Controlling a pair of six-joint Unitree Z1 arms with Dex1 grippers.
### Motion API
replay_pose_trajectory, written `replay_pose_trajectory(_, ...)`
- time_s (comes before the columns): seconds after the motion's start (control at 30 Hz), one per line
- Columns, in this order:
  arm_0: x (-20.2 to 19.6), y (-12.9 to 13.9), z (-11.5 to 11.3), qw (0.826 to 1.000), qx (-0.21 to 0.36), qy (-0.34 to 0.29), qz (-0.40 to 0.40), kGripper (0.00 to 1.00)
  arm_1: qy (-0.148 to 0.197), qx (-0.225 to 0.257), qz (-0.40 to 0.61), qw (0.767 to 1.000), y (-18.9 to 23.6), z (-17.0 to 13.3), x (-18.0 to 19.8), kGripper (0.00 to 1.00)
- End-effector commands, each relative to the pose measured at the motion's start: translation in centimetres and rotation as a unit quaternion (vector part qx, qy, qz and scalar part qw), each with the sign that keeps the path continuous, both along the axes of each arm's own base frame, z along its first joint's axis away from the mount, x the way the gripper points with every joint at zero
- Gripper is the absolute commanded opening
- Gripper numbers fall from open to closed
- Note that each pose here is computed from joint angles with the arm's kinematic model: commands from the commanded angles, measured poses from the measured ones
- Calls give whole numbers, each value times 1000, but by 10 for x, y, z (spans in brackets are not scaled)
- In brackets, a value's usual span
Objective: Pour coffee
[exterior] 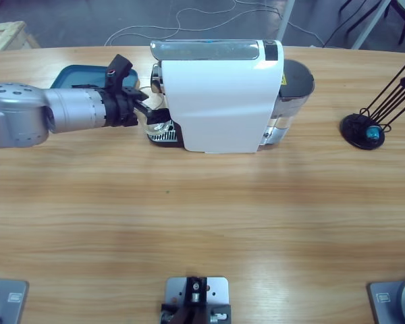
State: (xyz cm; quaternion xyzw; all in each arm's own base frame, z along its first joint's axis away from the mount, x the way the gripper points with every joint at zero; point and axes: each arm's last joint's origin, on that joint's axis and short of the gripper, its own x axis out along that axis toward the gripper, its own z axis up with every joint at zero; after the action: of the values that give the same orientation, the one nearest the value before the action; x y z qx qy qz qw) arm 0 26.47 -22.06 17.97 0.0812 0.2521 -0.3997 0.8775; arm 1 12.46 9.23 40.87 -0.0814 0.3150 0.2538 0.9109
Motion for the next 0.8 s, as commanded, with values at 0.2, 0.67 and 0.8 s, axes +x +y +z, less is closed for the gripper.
replay_pose_trajectory(0.2,-39,13,22,1000,0,-13,-28,987,35,-2,0,999,4,-17,5,1000)
replay_pose_trajectory(0.67,-73,52,31,998,26,-36,33,987,46,22,19,999,2,-15,-10,1000)
replay_pose_trajectory(0.8,-106,81,58,998,33,-27,41,986,38,21,18,999,11,7,0,876)
